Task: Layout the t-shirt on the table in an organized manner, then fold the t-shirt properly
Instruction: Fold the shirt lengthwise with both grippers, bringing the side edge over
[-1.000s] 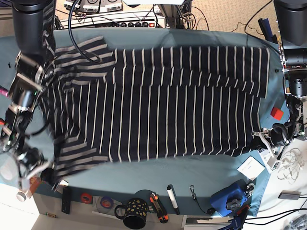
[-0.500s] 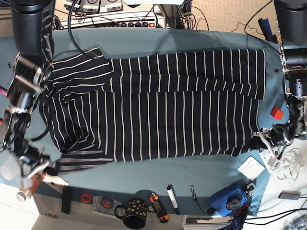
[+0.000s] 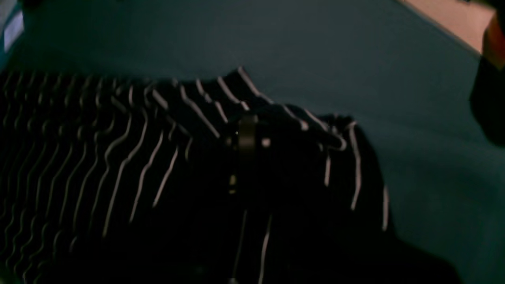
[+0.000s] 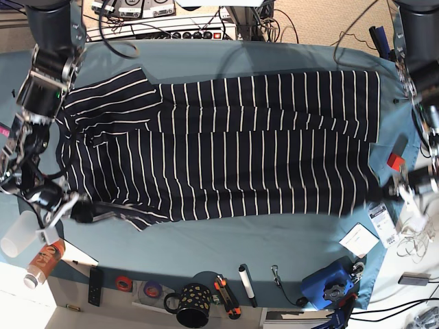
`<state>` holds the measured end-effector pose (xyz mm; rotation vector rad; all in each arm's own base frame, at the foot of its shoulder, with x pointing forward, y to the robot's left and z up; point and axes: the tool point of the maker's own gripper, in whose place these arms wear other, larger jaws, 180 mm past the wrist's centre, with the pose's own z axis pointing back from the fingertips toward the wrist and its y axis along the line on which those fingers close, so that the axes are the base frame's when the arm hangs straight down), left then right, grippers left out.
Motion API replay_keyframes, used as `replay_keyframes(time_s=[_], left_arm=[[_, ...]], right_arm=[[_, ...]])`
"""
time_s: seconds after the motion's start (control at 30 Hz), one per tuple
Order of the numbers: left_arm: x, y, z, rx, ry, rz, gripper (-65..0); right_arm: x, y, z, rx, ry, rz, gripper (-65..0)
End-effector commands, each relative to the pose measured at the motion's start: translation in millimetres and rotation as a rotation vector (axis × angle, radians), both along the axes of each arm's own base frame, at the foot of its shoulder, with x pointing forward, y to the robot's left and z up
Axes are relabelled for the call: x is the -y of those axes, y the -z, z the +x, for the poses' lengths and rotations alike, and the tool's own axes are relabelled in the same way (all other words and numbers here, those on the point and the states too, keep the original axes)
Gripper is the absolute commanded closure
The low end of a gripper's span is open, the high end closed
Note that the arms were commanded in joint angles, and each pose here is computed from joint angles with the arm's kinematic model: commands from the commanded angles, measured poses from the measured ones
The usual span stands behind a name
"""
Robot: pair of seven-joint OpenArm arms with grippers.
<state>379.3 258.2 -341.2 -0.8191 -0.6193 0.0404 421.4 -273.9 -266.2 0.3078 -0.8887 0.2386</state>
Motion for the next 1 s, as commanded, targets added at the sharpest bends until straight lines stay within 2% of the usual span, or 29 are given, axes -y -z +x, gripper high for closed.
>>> replay_keyframes(time_s=[0.0, 0.27, 0.43, 0.63, 0.97], left_arm=[[-8, -17, 6, 0.054, -0.013, -0.009, 0.0], [2, -8, -29, 0.073, 0.017, -0.026, 0.0], [12, -19, -42, 0.115, 0.09, 0.078, 0.0], [13, -25, -47, 0.122, 0.119, 0.196, 0.0], [5, -9, -66, 0.058, 0.102, 0.205, 0.0]], right_arm=[[5, -30, 7, 0.083, 0.0, 0.003, 0.0], [26, -45, -18, 0.07, 0.036, 0.047, 0.0], [40, -45, -32, 0.047, 0.033, 0.049, 0.0], [53, -41, -48, 0.02, 0.033, 0.037, 0.0], [79, -52, -62, 0.006, 0.045, -0.02, 0.0]])
